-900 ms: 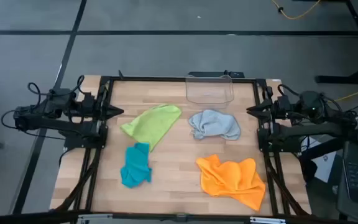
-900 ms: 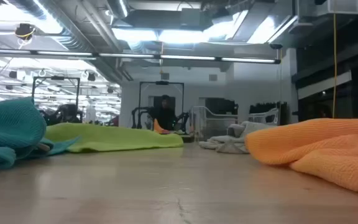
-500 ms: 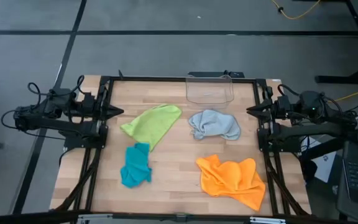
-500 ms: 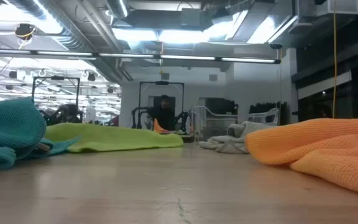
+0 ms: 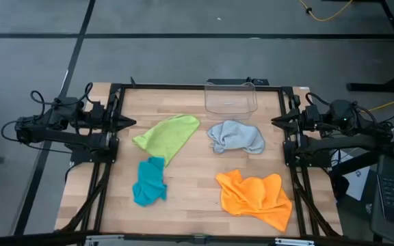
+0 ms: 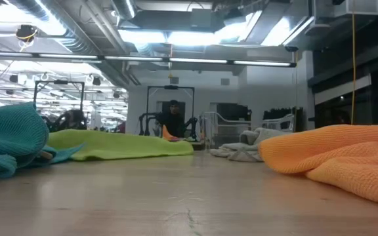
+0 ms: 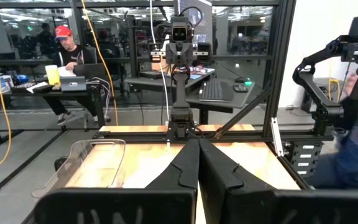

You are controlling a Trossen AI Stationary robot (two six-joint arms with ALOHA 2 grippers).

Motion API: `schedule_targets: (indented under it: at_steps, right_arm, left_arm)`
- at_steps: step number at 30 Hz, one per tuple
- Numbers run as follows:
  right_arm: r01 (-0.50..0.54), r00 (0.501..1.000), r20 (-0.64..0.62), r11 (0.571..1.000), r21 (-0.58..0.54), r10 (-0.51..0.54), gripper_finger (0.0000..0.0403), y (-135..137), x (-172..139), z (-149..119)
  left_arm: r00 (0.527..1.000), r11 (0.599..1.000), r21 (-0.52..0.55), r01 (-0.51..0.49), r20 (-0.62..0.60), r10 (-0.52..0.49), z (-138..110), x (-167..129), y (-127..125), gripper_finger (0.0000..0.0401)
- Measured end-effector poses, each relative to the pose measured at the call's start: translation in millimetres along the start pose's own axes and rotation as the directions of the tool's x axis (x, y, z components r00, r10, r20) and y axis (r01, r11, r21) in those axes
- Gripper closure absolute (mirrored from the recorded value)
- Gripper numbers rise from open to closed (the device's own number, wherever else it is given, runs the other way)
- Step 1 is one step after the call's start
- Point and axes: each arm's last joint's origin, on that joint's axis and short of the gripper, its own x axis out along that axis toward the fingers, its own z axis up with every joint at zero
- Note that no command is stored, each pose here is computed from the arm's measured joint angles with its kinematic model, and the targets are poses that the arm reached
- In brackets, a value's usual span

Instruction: Fold microfiber towels

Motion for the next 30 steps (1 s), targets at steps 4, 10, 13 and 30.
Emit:
schedule_targets:
  at_steps: [4,10,13,30]
  right_arm:
    - [0.0,1.0,0.0,1.0,0.0,0.0,0.0353,0.0,0.1,0.0]
    - [0.0,1.0,0.006,1.0,0.0,0.0,0.0353,0.0,0.1,0.6]
    - [0.0,0.999,0.043,1.0,-0.001,0.0,0.0353,0.0,0.1,4.1]
    - [0.021,0.98,0.201,0.999,-0.047,-0.011,0.0353,-0.4,1.1,19.9]
  left_arm:
    - [1.0,1.0,0.0,0.0,0.0,0.0,0.1,0.1,0.0,0.0401]
    - [1.0,1.0,0.0,0.0,0.0,0.0,0.0,0.0,0.0,0.0401]
    - [1.0,1.0,0.0,0.0,0.001,0.0,0.1,0.0,0.0,0.0401]
    - [1.0,0.999,0.032,-0.003,0.0,0.003,0.1,0.1,0.1,0.0401]
